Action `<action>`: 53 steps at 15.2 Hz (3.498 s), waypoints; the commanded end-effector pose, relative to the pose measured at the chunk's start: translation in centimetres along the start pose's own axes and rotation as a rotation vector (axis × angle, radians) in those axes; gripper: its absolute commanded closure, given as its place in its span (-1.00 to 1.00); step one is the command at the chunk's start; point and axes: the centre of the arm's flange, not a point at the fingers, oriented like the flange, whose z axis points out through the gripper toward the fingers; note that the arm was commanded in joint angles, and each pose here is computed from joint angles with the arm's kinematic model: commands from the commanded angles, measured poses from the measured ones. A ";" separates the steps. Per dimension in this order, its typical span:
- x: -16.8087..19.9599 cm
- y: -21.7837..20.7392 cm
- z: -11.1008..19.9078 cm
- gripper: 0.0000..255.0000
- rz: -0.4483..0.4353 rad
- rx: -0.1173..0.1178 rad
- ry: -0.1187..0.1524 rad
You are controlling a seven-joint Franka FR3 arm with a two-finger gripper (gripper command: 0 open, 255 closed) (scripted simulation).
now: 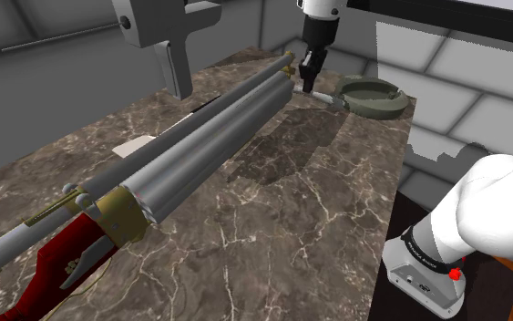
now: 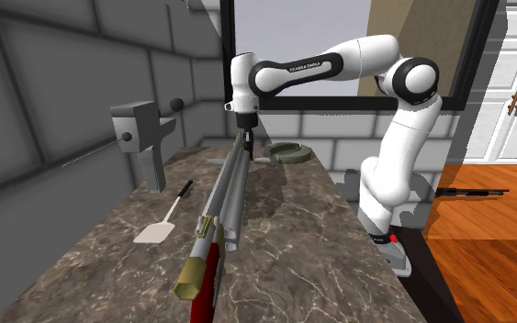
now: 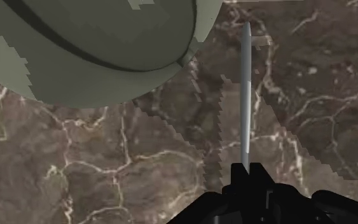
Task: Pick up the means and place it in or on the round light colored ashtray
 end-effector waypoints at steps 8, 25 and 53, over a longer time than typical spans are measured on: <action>-0.2 0.0 -4.7 1.00 0.000 0.000 0.000; -7.2 4.0 -10.6 1.00 0.000 0.000 0.000; -17.5 10.6 -2.2 1.00 0.000 0.000 0.000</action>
